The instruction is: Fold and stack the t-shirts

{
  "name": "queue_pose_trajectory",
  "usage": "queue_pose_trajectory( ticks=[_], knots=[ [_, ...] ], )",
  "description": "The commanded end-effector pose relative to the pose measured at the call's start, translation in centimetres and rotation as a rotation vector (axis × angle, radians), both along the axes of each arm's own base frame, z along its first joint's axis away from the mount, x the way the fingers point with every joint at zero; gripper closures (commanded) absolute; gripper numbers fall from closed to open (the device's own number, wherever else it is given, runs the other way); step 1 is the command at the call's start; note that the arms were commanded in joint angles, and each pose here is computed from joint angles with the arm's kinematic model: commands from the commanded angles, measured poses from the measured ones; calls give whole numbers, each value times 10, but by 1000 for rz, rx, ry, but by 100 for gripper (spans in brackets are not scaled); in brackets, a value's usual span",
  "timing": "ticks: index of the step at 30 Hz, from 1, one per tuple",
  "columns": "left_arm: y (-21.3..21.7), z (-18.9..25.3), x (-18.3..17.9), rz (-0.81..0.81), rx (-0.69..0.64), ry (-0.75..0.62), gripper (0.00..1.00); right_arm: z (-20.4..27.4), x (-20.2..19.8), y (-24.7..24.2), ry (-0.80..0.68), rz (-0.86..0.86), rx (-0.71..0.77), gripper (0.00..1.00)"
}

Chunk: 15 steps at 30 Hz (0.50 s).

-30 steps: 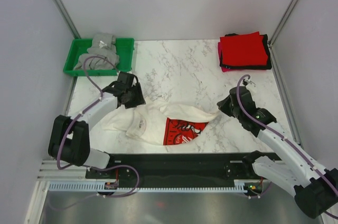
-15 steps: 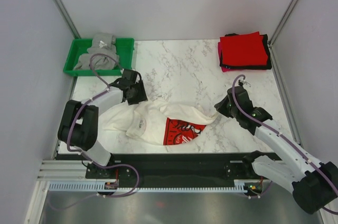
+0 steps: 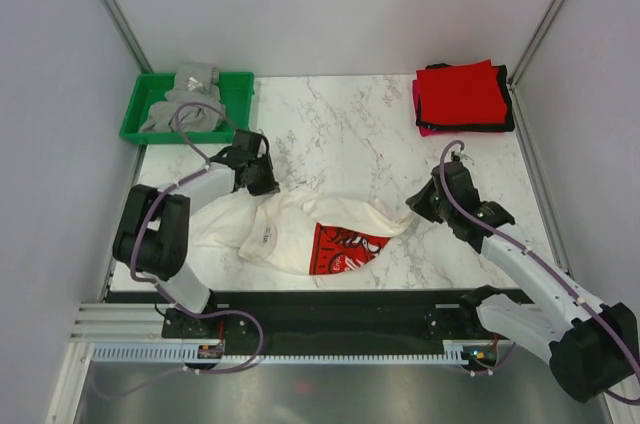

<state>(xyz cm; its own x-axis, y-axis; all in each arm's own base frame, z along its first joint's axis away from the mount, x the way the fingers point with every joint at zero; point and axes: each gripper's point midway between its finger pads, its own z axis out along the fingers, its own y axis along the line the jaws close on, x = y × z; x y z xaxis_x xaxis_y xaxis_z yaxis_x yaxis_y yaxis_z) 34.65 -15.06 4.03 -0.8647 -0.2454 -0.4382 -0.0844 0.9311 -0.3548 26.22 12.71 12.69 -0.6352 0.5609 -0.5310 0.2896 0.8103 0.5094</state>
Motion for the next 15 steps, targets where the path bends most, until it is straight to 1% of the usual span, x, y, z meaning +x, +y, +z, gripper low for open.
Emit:
queue_pose_trajectory(
  ticks=[1, 2, 4, 5, 6, 7, 8, 9, 10, 11, 12, 13, 14, 15],
  knots=[
    [-15, 73, 21, -35, -91, -188, 98, 28, 13, 7, -56, 14, 66, 100],
    [-15, 111, 20, -35, -115, -255, 98, 49, 21, 8, -93, 15, 97, 100],
    [-12, 158, 14, -39, -132, -344, 98, 73, 27, 3, -122, 7, 104, 100],
    [-9, 191, 10, -43, -136, -393, 98, 110, 39, -5, -197, -16, 98, 100],
    [-3, 236, -1, -43, -151, -501, 98, 122, 37, -13, -193, -33, 77, 100],
    [2, 260, -7, -43, -142, -558, 98, 141, 40, -21, -224, -54, 61, 100],
    [9, 298, -19, -35, -140, -625, 98, 188, 46, -39, -318, -119, 45, 100],
    [18, 329, -33, -29, -140, -705, 98, 208, 45, -51, -352, -149, 13, 100],
    [25, 364, -45, -38, -123, -792, 98, 218, 38, -67, -344, -202, -30, 100],
    [31, 380, -55, -31, -115, -833, 98, 264, 31, -80, -430, -248, -39, 100],
    [36, 391, -64, -27, -107, -858, 98, 271, 21, -104, -418, -340, -119, 100],
    [45, 411, -81, -17, -106, -925, 98, 287, 14, -114, -446, -381, -137, 100],
    [49, 430, -92, -13, -116, -973, 98, 318, 2, -123, -511, -420, -132, 100],
    [53, 438, -103, -13, -117, -997, 98, 330, -10, -139, -538, -488, -158, 100]
  ],
)
